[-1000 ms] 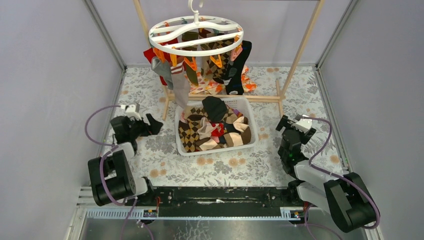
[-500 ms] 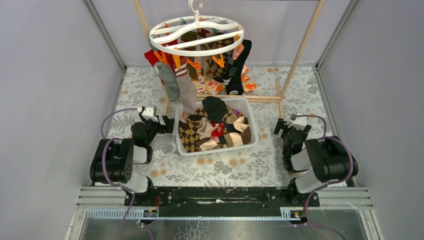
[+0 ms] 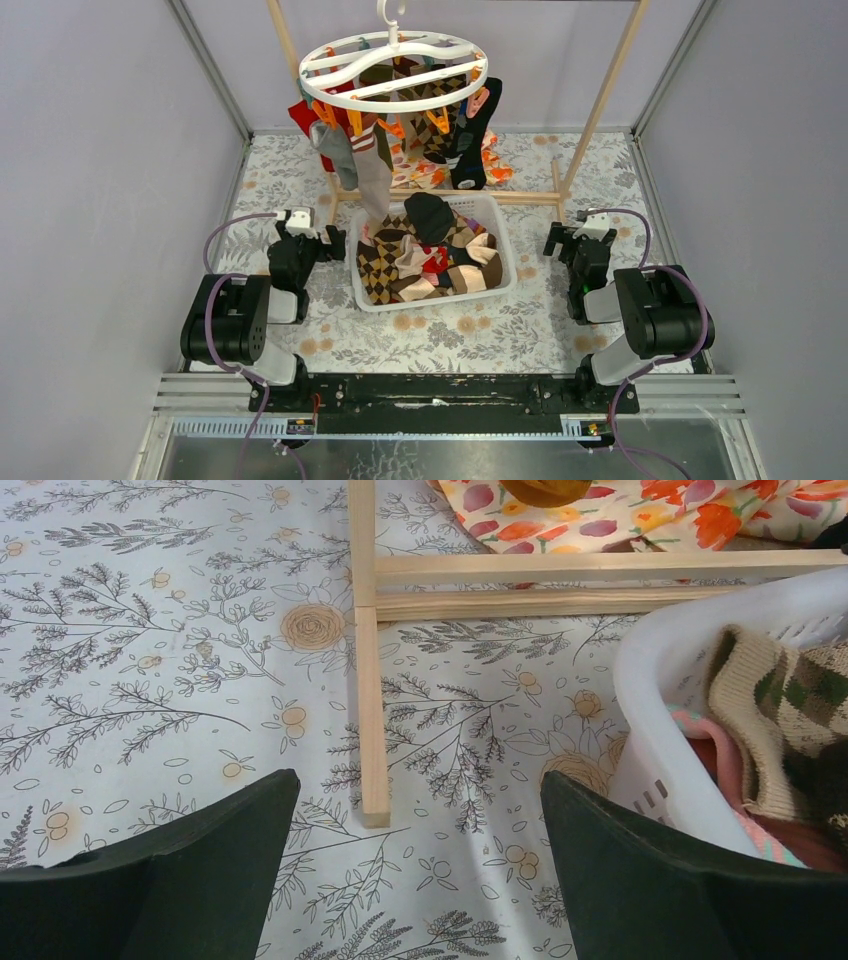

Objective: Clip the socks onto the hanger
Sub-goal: Reset both arms

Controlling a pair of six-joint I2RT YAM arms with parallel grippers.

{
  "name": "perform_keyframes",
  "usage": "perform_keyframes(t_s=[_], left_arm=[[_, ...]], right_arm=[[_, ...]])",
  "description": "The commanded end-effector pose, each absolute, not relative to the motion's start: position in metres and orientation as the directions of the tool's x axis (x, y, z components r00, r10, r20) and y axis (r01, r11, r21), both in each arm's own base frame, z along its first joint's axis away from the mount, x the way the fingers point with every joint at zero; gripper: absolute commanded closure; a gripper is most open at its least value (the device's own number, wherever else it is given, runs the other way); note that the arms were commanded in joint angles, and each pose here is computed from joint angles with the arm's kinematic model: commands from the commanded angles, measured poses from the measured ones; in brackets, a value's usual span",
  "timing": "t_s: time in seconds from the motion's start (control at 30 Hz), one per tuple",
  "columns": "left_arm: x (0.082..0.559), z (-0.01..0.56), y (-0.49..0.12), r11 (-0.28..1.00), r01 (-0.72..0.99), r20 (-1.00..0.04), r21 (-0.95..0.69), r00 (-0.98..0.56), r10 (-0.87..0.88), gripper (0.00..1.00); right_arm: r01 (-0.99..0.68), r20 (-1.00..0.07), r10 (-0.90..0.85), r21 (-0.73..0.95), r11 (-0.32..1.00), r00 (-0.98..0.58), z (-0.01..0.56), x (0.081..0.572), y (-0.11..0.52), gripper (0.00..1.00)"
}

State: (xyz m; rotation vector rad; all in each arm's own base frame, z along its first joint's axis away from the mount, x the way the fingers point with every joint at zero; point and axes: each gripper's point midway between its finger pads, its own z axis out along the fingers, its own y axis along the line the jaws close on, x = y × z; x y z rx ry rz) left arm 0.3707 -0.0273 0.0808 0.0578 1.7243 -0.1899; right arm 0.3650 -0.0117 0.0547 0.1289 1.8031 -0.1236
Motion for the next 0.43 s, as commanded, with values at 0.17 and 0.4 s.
perform_keyframes(t_s=[0.17, 0.4], left_arm=[[0.3803, 0.0983, -0.0221, 0.991, 0.126, -0.995, -0.047, -0.09, -0.036, 0.01], [0.3801, 0.0989, -0.0216, 0.991, 0.123, -0.996, -0.045, -0.088, -0.034, 0.01]], right_arm=[[0.136, -0.982, 0.022, -0.004, 0.991, -0.188, 0.0692, 0.3726, -0.0089, 0.0], [0.138, -0.982, 0.022, -0.004, 0.99, -0.188, 0.0692, 0.3725, -0.0092, 0.0]])
